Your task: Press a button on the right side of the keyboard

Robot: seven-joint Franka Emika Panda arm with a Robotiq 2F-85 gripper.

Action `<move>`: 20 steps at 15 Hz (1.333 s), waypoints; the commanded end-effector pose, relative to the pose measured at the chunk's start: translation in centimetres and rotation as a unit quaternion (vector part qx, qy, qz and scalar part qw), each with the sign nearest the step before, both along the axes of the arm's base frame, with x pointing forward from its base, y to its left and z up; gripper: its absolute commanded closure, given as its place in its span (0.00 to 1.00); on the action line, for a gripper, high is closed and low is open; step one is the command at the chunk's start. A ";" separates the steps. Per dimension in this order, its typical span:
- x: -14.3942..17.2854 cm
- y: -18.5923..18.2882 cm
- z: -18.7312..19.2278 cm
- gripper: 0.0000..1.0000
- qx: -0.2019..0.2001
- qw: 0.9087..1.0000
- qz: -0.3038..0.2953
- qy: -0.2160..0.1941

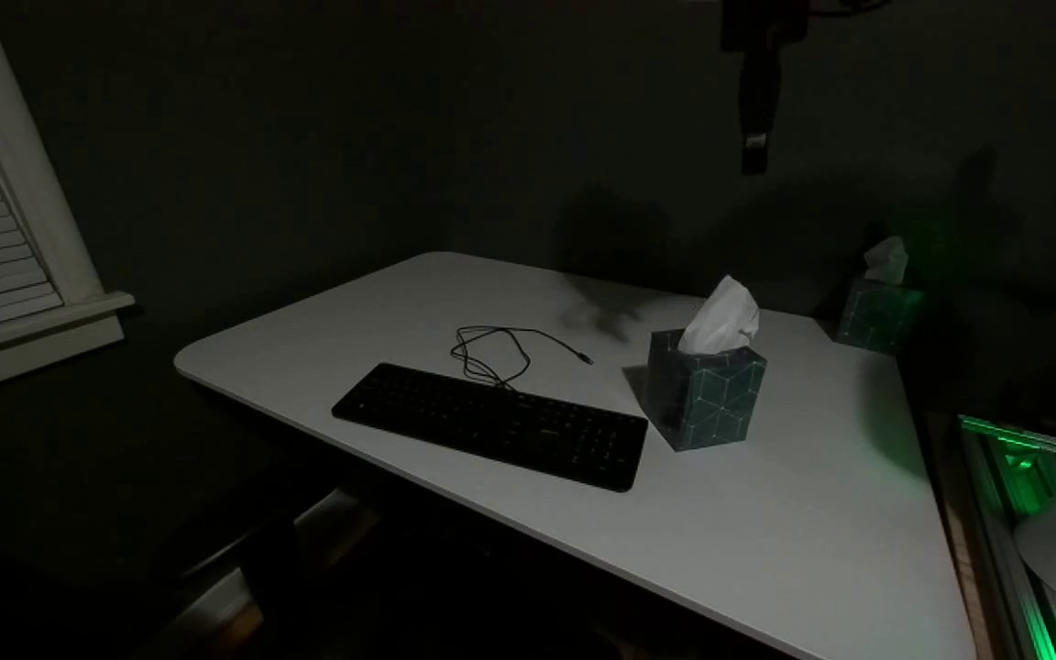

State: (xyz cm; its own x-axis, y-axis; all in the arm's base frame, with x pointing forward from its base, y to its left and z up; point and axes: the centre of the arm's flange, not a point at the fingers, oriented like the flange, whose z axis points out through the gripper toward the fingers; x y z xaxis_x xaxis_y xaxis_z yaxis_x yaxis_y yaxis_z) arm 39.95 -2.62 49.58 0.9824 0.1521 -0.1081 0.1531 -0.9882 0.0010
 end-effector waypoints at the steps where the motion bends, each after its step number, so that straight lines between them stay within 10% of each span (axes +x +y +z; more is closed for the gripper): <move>1: 4.1 3.2 -3.7 0.00 -0.007 1.000 -0.016 -0.001; 11: 11.5 8.9 -12.4 0.00 -0.024 0.980 -0.158 -0.118; 20: 11.5 8.7 -12.2 0.00 -0.022 0.984 -0.141 -0.104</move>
